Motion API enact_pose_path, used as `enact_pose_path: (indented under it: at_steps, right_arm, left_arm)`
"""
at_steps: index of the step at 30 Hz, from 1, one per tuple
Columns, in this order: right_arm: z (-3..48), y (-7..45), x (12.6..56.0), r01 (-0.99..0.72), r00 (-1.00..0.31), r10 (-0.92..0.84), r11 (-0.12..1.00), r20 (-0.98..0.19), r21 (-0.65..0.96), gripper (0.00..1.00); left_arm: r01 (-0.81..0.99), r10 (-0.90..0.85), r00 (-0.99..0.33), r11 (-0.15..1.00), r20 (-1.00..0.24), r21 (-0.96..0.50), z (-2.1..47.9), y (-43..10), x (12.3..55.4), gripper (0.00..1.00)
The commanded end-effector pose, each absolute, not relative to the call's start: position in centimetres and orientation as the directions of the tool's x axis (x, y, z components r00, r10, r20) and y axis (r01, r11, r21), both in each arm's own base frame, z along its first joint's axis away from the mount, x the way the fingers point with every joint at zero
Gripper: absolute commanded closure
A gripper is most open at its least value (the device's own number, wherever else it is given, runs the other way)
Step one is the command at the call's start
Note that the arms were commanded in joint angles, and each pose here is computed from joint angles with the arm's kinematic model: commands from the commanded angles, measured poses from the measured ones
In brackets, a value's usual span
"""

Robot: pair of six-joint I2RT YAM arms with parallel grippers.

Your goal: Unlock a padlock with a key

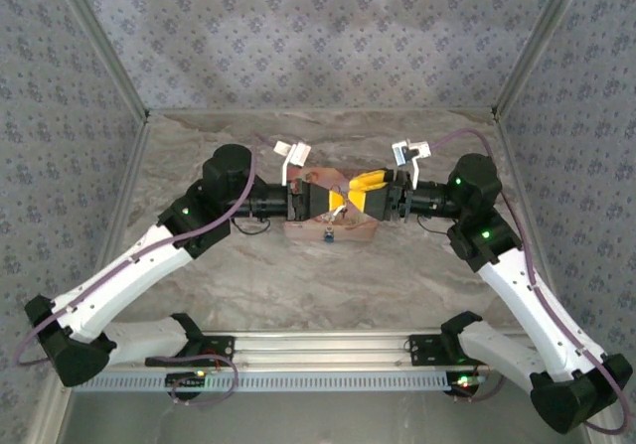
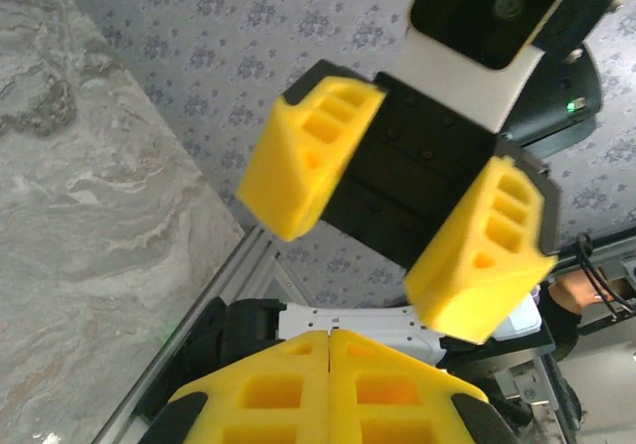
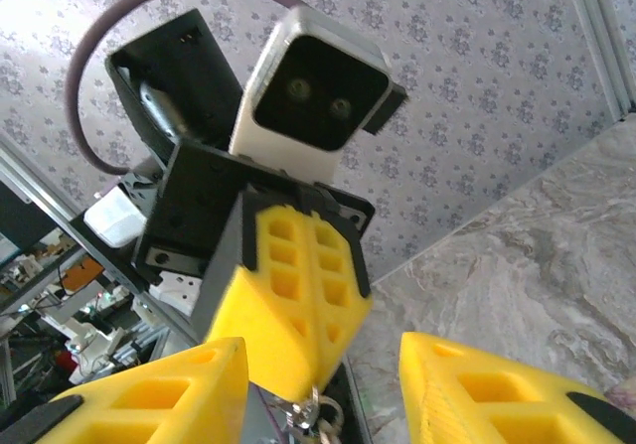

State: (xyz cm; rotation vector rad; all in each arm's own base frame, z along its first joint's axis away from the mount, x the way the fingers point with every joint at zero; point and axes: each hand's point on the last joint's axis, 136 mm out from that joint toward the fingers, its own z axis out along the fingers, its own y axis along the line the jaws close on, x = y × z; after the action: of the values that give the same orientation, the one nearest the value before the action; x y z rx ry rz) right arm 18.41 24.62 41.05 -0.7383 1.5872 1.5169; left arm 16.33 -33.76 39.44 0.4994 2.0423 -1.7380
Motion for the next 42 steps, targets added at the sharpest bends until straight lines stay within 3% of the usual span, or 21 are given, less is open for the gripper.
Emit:
enact_pose_path:
  at_steps: [1,7,17,29,34,42]
  right_arm:
    - [42.1,24.8,17.6,-0.843,-0.526,0.122,0.059,-0.842,0.535,0.56]
    - [40.8,24.9,17.9,-0.824,-0.552,0.107,0.081,-0.827,0.561,0.51]
    - [39.8,25.3,17.6,-0.810,-0.579,0.081,0.057,-0.811,0.584,0.56]
    - [40.0,26.0,16.3,-0.822,-0.569,0.045,-0.003,-0.821,0.569,0.81]
    - [39.9,26.2,16.1,-0.828,-0.561,0.037,-0.012,-0.827,0.560,0.99]
    - [39.3,26.1,16.5,-0.842,-0.537,0.038,0.027,-0.843,0.538,1.00]
  left_arm:
    - [0.563,0.013,-0.824,0.114,-0.566,-0.818,41.4,-33.6,15.8,1.00]
    - [0.580,-0.003,-0.812,0.102,-0.583,-0.808,42.0,-33.6,15.9,1.00]
    - [0.599,-0.029,-0.797,0.094,-0.604,-0.795,42.8,-33.4,16.0,1.00]
    - [0.599,-0.035,-0.796,0.091,-0.604,-0.795,42.8,-33.4,16.2,1.00]
    - [0.597,-0.039,-0.798,0.086,-0.601,-0.798,42.7,-33.5,16.3,1.00]
    - [0.595,-0.058,-0.797,0.098,-0.602,-0.798,42.7,-33.2,16.6,1.00]
